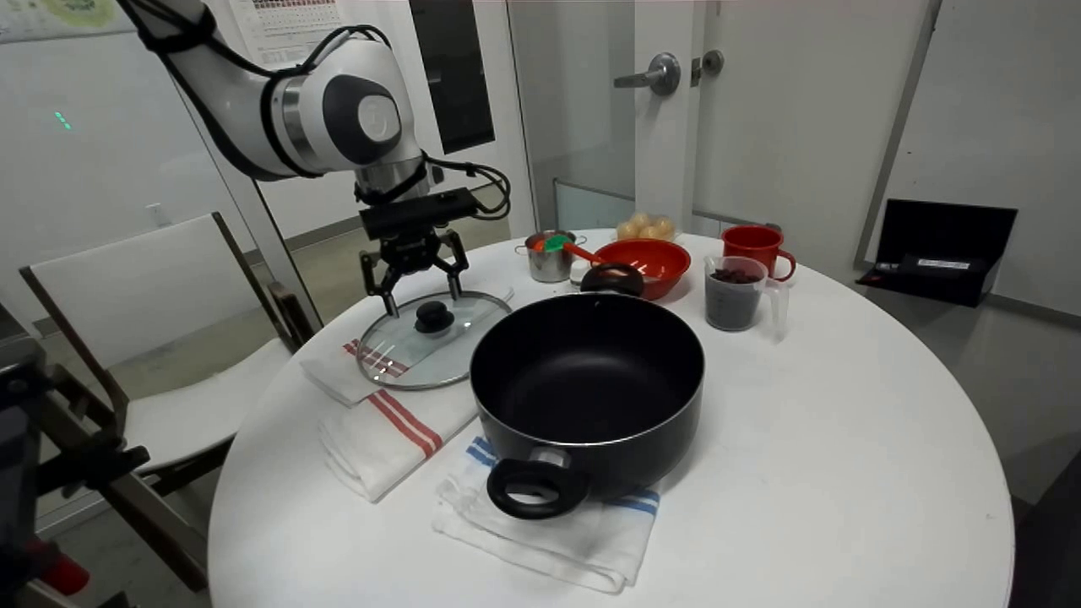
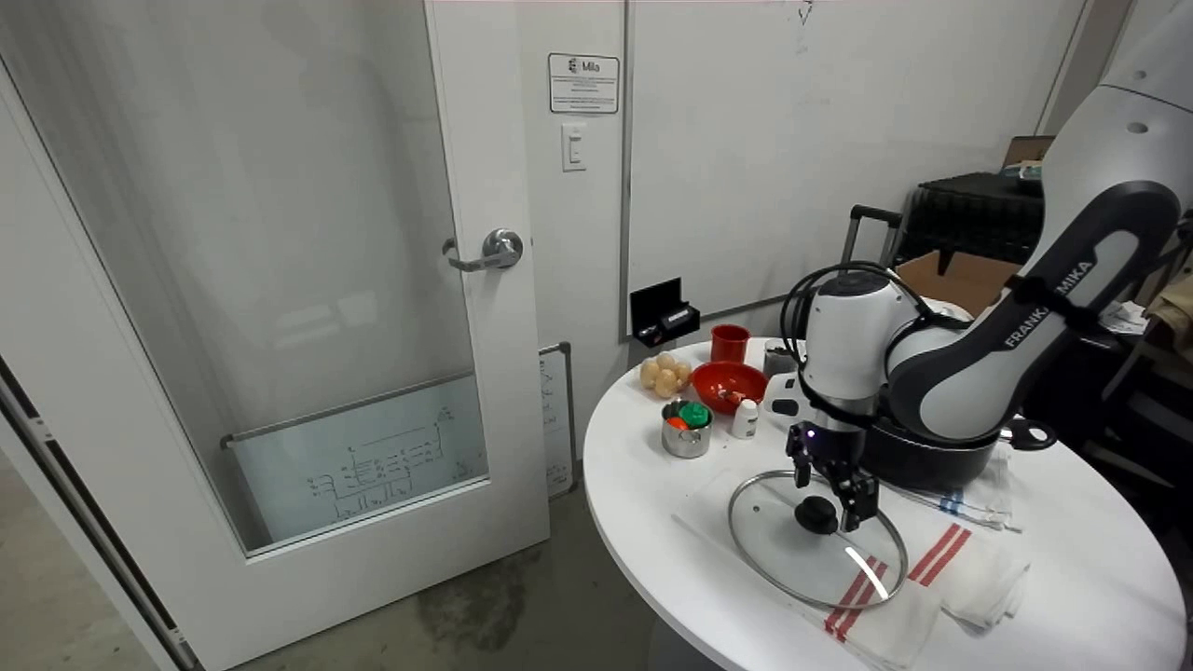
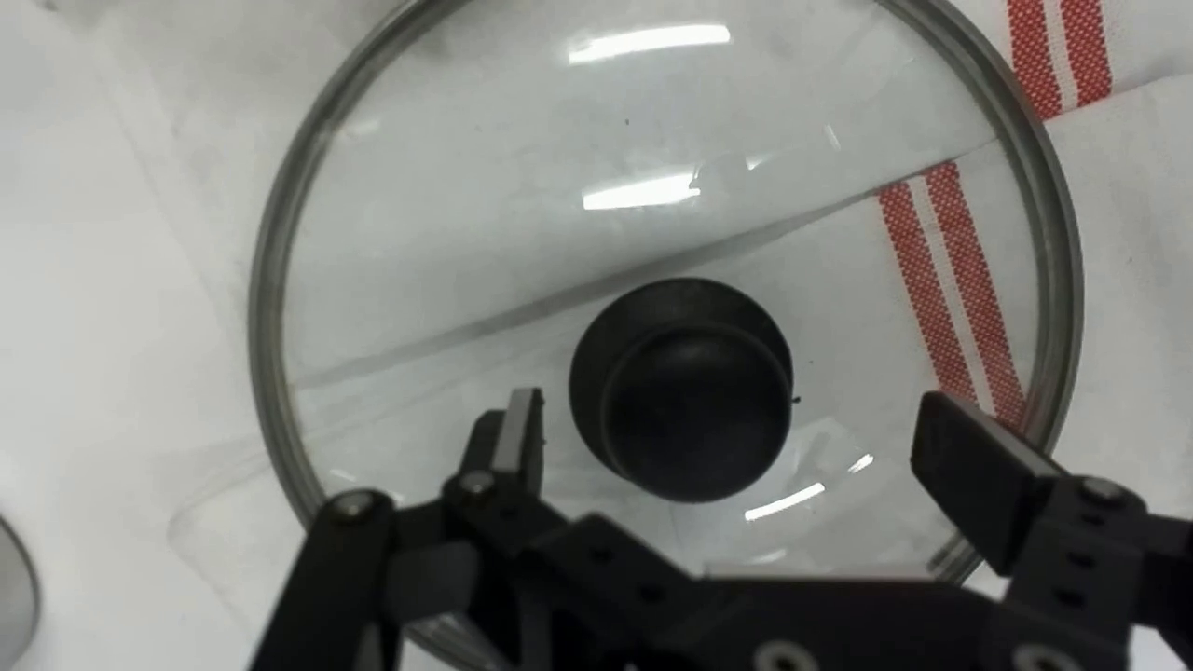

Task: Put the glass lid on the black pot

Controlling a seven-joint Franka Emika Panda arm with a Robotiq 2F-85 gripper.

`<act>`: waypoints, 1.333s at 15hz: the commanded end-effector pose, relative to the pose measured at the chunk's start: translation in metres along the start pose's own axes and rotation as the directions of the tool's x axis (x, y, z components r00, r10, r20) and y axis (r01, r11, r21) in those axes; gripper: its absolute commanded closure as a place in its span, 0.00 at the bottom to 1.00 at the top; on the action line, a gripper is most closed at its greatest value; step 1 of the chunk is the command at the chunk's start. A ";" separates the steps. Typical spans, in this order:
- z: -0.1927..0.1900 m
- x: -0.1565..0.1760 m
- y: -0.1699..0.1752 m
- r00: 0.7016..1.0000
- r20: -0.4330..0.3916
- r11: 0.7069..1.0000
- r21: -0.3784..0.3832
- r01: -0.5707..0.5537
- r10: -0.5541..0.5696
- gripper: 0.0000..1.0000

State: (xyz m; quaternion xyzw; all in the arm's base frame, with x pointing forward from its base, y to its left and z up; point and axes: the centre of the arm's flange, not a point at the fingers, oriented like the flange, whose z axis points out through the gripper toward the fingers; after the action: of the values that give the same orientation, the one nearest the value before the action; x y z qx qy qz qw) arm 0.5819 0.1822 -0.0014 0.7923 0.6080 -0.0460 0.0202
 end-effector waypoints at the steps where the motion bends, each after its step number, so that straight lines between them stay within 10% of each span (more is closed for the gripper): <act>1: 0.008 0.000 0.008 0.999 -0.026 1.000 -0.003 0.024 -0.024 0.00; 7: 0.016 -0.002 0.008 0.998 -0.028 0.999 0.008 0.049 -0.049 0.00; 15: 0.014 0.000 0.013 0.998 -0.038 0.998 -0.002 0.059 -0.059 0.70; 20: 0.004 -0.002 0.014 0.998 -0.043 0.999 -0.008 0.052 -0.052 0.75</act>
State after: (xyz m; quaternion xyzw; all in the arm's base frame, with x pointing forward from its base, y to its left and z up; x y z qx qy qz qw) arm 0.5888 0.1774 -0.0115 0.7803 0.6238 -0.0421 0.0134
